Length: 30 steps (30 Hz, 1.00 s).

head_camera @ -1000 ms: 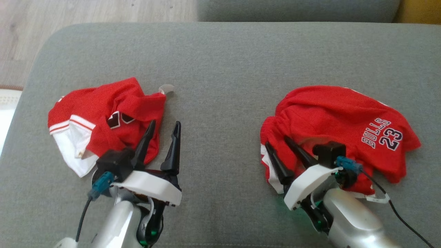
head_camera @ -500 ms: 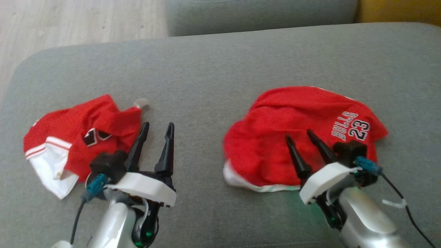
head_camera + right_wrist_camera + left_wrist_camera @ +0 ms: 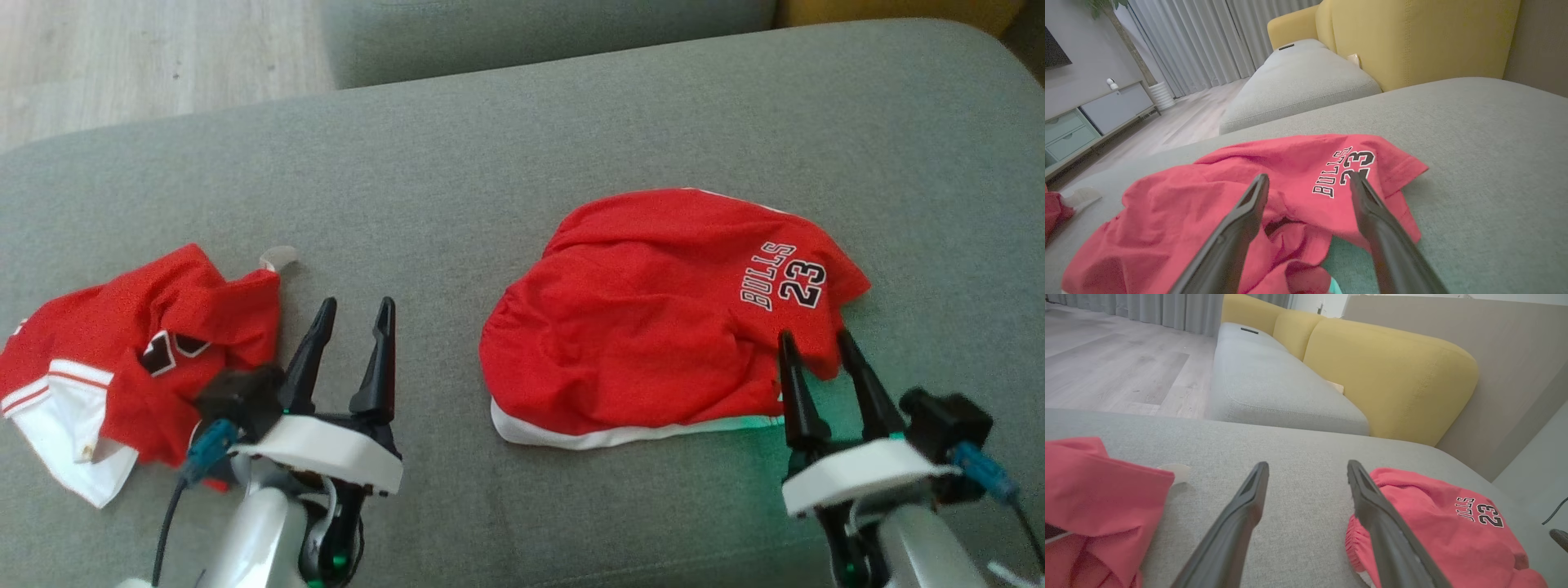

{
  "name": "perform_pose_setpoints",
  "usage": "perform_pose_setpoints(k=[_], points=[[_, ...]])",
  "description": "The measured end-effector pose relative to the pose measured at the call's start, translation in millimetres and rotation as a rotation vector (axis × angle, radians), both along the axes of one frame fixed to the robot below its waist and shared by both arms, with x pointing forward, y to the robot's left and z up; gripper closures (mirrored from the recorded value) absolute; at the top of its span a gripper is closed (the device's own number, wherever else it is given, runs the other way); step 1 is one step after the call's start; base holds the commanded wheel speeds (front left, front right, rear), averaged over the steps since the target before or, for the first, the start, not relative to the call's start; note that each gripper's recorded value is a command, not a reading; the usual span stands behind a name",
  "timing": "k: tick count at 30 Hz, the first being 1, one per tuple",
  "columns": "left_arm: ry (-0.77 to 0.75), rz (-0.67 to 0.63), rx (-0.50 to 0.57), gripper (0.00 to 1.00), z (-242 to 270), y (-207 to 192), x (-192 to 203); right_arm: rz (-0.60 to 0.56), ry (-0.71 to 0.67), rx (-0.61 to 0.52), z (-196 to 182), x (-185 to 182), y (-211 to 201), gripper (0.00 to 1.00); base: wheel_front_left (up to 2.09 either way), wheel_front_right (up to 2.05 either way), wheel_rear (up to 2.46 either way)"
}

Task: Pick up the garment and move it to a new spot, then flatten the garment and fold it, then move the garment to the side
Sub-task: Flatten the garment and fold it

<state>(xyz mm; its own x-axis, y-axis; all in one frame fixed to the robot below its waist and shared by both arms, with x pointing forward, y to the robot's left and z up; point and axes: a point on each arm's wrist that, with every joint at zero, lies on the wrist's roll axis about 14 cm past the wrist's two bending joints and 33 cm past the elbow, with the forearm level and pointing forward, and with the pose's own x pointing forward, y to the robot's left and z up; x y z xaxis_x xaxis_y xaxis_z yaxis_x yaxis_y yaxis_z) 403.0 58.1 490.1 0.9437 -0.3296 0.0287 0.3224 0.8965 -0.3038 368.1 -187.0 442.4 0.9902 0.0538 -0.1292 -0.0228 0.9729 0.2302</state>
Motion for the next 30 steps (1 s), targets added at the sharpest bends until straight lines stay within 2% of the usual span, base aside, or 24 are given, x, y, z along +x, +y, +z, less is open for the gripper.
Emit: perform_pose_setpoints(k=[6, 14, 25, 30], points=[[0.082, -0.06, 0.024, 0.0, -30, -12, -5, -0.021, 0.013, -0.001, -5, -10, 1, 0.0, 0.0, 0.0, 0.0], [0.251, -0.287, 0.21, 0.0, -98, -49, -33, -0.022, 0.007, -0.01, 0, -6, 1, 0.0, 0.0, 0.0, 0.0], [0.222, -0.416, 0.27, 0.0, -100, -80, -32, -0.021, 0.019, -0.009, -2, -4, 3, 0.0, 0.0, 0.0, 0.0], [0.187, -0.466, 0.241, 0.0, -87, -99, -32, -0.028, 0.022, -0.008, -2, -5, 1, 0.0, 0.0, 0.0, 0.0]])
